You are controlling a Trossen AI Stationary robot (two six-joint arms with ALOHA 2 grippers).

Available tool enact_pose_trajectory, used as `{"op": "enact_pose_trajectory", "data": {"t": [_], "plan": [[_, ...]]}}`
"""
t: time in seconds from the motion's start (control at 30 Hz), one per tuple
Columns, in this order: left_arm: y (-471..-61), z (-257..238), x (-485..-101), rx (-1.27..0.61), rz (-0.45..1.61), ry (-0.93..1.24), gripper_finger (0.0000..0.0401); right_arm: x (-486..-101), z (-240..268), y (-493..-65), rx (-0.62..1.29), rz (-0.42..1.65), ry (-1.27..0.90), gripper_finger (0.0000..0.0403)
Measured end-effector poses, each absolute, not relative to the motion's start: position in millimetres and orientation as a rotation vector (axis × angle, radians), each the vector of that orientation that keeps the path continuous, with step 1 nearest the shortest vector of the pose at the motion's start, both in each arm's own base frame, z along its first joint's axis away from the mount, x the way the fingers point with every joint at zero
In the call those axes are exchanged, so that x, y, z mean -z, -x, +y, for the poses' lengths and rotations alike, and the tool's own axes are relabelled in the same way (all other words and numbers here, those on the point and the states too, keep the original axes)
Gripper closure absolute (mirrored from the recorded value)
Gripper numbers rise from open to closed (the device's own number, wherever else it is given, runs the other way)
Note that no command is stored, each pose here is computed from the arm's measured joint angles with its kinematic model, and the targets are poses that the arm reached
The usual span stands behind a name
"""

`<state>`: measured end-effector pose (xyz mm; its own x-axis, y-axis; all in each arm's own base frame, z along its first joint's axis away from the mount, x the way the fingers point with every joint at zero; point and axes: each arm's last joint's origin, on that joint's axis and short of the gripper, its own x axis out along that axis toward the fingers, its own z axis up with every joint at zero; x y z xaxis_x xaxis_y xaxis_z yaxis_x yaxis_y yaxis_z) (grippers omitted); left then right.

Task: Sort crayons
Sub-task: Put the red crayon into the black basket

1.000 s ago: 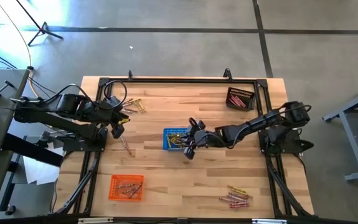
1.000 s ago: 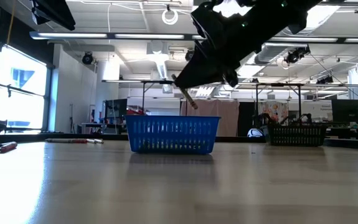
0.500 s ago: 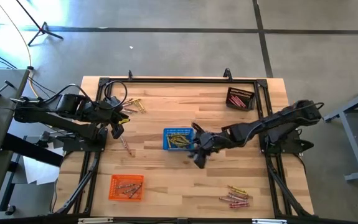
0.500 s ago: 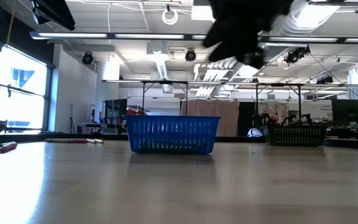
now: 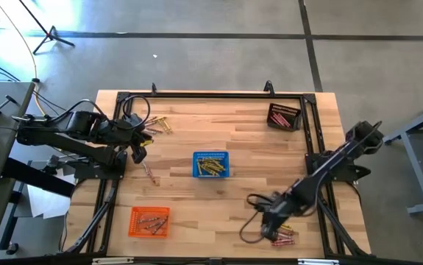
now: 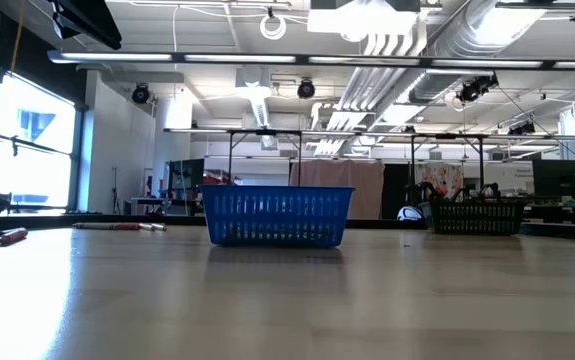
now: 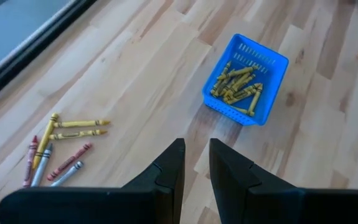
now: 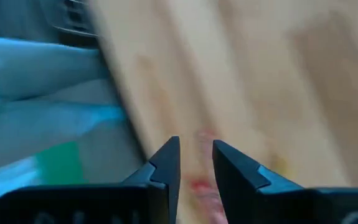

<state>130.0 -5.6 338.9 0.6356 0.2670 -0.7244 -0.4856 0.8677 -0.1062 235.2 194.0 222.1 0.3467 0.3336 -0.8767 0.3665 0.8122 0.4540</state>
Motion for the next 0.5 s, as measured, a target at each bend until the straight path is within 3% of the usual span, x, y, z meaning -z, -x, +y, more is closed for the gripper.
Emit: {"op": "enact_pose_trajectory", "data": {"t": [0.13,0.5], "plan": [[-130.0,-4.9,-339.2,-0.458,0.761,0.296,0.0341,-210.2,198.0,-219.7,0.175,1.327,-0.621,0.0325],[-130.2,-4.9,-339.3,-0.469,0.752,0.324,0.0341,-169.5,207.7,-225.3,0.176,1.541,-0.538,0.0325]]}}
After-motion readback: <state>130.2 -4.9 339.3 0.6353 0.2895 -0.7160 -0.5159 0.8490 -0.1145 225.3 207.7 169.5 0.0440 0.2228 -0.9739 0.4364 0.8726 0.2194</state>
